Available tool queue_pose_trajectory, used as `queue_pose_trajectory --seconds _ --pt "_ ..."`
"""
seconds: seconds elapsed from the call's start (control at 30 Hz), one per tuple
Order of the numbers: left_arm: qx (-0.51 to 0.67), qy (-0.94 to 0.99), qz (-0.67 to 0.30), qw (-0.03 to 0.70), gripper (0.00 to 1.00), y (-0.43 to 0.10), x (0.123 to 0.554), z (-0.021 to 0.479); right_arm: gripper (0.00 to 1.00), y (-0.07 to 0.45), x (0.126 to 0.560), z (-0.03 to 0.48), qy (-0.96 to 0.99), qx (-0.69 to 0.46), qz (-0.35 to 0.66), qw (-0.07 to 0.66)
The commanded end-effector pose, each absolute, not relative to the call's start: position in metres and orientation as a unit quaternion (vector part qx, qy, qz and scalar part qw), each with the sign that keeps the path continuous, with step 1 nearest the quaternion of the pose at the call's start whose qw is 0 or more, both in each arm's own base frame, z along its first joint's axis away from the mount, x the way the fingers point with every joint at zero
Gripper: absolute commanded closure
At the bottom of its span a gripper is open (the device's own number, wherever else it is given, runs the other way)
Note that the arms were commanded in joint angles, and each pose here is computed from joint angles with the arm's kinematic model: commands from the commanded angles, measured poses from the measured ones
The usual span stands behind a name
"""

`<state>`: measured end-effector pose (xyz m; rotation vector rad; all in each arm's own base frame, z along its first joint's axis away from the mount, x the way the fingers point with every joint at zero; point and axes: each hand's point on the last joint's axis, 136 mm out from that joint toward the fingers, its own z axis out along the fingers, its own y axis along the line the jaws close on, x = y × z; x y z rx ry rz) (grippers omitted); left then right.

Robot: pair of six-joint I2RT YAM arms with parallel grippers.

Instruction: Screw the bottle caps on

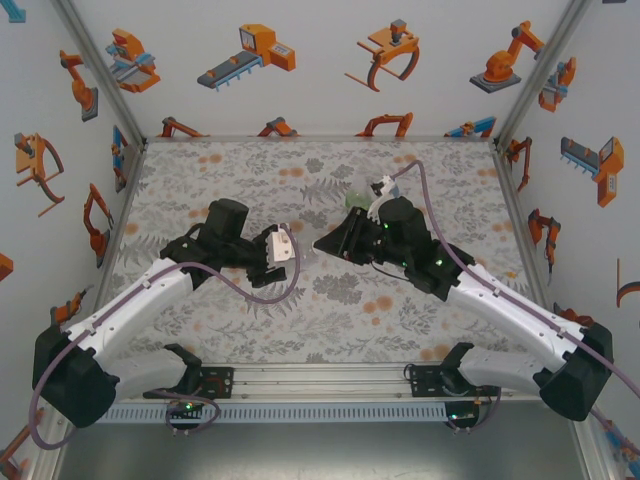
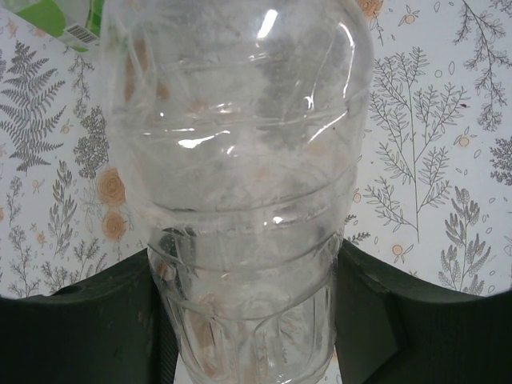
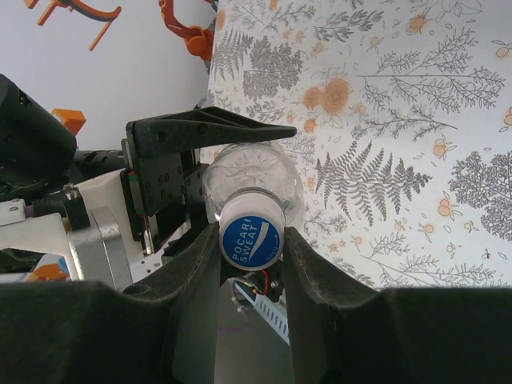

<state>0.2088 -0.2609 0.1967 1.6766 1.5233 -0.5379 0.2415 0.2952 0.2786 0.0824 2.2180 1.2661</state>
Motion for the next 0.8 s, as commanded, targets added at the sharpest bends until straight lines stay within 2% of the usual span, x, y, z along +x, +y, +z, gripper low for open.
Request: queue_pose_trajectory --seconds 0.0,0.1,0.17,0.27,0.43,0.57,0.77 --pt "0.669 0.556 -0.241 0.43 1.0 -0.274 0.202 0.22 0.95 0.3 0.242 0.297 0.814 -0.021 0.479 0.329" --pt "0.671 0.552 -0.245 0.431 1.0 -0.274 0.2 0.221 0.7 0.3 0.234 0.319 0.792 -0.125 0.456 0.386" --pt "0.673 0.549 -0.248 0.43 1.0 -0.275 0.198 0.221 0.59 0.296 0.228 0.331 0.771 -0.195 0.431 0.426" --pt "0.678 0.541 -0.257 0.426 1.0 -0.276 0.193 0.222 0.51 0.295 0.209 0.347 0.713 -0.316 0.401 0.48" --pt "0.691 0.517 -0.279 0.422 1.0 -0.277 0.18 0.225 0.47 0.295 0.168 0.36 0.594 -0.501 0.359 0.516" --pt "0.699 0.496 -0.306 0.415 1.0 -0.278 0.168 0.228 0.47 0.296 0.135 0.355 0.509 -0.622 0.345 0.486" --pt "0.709 0.477 -0.338 0.393 1.0 -0.28 0.154 0.228 0.47 0.297 0.118 0.348 0.421 -0.703 0.321 0.475"
